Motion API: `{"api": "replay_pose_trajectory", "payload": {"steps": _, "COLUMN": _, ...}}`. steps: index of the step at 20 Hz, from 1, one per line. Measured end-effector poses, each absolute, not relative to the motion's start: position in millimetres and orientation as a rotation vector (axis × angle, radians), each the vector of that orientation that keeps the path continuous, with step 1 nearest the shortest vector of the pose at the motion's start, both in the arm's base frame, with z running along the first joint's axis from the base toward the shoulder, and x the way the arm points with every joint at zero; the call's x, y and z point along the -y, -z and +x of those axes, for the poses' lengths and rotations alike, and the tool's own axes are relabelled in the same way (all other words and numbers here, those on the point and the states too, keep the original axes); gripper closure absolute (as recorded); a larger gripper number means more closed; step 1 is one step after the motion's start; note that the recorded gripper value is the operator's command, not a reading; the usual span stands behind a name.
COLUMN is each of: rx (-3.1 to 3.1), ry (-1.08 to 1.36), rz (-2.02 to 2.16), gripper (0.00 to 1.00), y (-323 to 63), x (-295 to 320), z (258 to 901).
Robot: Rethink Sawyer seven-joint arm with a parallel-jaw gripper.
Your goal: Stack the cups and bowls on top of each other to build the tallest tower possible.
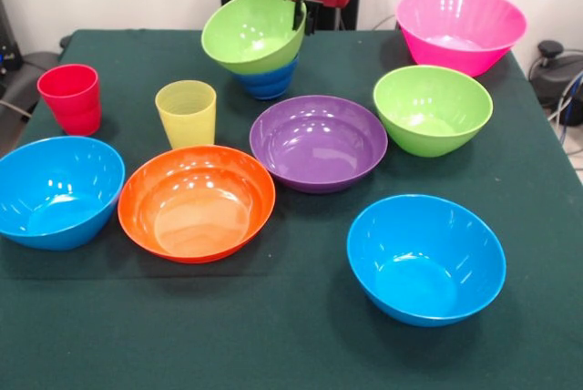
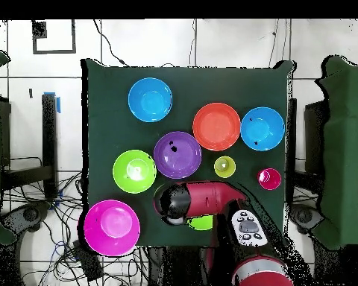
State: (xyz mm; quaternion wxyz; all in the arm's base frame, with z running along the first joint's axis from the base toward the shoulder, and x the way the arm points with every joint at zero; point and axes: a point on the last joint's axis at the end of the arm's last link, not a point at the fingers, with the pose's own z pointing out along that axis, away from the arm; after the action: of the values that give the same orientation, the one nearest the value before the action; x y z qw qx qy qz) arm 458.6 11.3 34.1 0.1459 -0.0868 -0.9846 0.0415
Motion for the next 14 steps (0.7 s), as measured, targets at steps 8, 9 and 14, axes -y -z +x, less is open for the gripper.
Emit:
{"api": "replay_pose_trajectory", "payload": {"steps": 8, "rx": 2.835, "ry": -0.12, "rz": -0.253, "gripper": 1.0, "y": -34.2, "x": -10.4, "z": 458.8}}
{"api": "replay_pose_trajectory", "payload": {"steps": 9, "rx": 2.835, "ry": -0.12, "rz": -0.254, "gripper": 1.0, "y": -34.2, "x": -10.1, "z": 458.9}}
{"api": "replay_pose_trajectory", "payload": {"steps": 14, "rx": 2.838, "ry": -0.121, "rz": -0.257, "gripper": 1.0, "y": -34.3, "x": -9.1, "z": 460.4}}
